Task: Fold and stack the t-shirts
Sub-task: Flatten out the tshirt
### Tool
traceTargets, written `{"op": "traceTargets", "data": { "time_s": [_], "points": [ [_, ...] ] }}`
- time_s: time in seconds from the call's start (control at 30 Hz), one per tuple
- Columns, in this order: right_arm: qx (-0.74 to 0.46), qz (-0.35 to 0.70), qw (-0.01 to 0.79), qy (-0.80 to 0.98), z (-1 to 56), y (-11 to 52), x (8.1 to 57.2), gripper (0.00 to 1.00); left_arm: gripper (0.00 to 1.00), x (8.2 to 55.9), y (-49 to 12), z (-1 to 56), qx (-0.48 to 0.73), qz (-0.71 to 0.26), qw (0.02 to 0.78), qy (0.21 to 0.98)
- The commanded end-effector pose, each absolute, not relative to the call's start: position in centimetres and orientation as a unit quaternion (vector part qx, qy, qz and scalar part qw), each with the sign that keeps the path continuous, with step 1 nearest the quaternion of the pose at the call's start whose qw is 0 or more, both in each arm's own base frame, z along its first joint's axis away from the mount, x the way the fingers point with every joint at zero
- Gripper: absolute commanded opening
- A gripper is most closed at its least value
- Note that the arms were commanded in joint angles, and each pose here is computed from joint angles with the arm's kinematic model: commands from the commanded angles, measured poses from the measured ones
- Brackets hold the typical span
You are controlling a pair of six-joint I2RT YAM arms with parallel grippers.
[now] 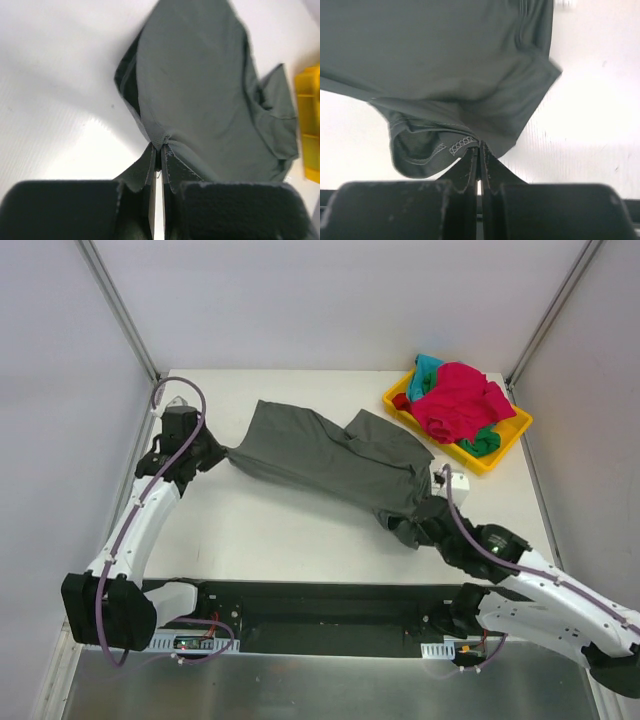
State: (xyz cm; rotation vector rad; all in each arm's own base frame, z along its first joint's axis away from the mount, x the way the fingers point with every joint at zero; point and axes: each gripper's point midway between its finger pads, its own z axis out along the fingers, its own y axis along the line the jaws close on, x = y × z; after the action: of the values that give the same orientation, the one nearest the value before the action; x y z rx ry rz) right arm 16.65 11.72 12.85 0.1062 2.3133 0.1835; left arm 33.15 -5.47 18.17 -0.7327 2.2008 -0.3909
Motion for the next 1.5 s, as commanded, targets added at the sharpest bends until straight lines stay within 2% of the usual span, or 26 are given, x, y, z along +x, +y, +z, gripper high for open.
{"op": "traceTargets", "data": {
  "time_s": [0.0,0.1,0.27,0.5,0.6,0.7,0.8,0.93,1.03,1.13,1.2,1.23,1.27,1.3,1.33,1.37,1.47],
  "points": [
    [0.006,0.020,0.513,0.858,23.3,8.9,19.5,0.01,0.00,34.2,-5.4,28.0,-0.254,-0.199,0.494,0.807],
    [-0.003,0.019,0.564,0.826,30.4,8.0,20.1,0.00,0.00,33.3,-5.3,33.6,-0.239,-0.218,0.547,0.772],
    [-0.039,0.081,0.614,0.784,39.3,7.7,19.0,0.01,0.00,29.9,-4.9,43.1,-0.205,-0.241,0.637,0.703],
    [-0.167,0.239,0.663,0.690,51.1,9.5,14.0,0.01,0.00,21.9,-4.8,55.6,-0.129,-0.265,0.749,0.594],
    [-0.208,0.285,0.674,0.649,54.8,10.0,11.9,0.01,0.00,19.4,-5.3,58.9,-0.095,-0.277,0.772,0.564],
    [-0.211,0.256,0.683,0.651,56.3,9.9,12.8,0.01,0.00,17.6,-5.2,61.4,-0.081,-0.278,0.792,0.538],
    [-0.188,0.202,0.705,0.653,57.7,9.0,14.8,0.01,0.00,18.7,-5.0,62.0,-0.081,-0.264,0.796,0.539],
    [-0.134,0.044,0.720,0.680,57.3,8.3,20.4,0.00,0.00,24.8,-3.5,58.4,-0.134,-0.218,0.767,0.588],
    [-0.125,-0.053,0.683,0.717,54.0,9.5,25.3,0.00,0.00,31.2,-2.1,52.6,-0.180,-0.161,0.722,0.648],
    [-0.151,-0.030,0.613,0.775,46.7,12.4,31.5,0.00,0.00,37.6,-0.3,42.9,-0.231,-0.080,0.645,0.724],
    [-0.170,-0.004,0.566,0.807,40.5,14.7,35.5,0.03,0.12,40.7,0.7,34.9,-0.247,-0.031,0.573,0.781],
    [-0.178,0.003,0.540,0.822,37.1,15.8,37.7,0.06,0.27,41.8,1.1,30.2,-0.255,-0.013,0.527,0.811],
    [-0.184,0.012,0.510,0.840,33.6,16.7,39.2,0.17,0.41,42.5,1.7,26.7,-0.269,-0.002,0.489,0.830],
    [-0.189,0.022,0.486,0.853,30.9,17.7,40.4,0.22,0.74,43.1,2.2,23.2,-0.278,0.008,0.448,0.850],
    [-0.194,0.027,0.457,0.868,28.0,18.6,41.5,0.34,0.91,43.6,2.4,20.5,-0.287,0.017,0.410,0.865],
    [-0.188,0.029,0.432,0.882,25.9,19.1,42.5,0.53,0.99,43.8,3.5,18.8,-0.305,0.025,0.378,0.874],
    [-0.192,0.015,0.346,0.919,21.9,19.5,42.8,0.88,0.99,44.2,4.2,15.5,-0.307,0.045,0.327,0.893]
  ]
}}
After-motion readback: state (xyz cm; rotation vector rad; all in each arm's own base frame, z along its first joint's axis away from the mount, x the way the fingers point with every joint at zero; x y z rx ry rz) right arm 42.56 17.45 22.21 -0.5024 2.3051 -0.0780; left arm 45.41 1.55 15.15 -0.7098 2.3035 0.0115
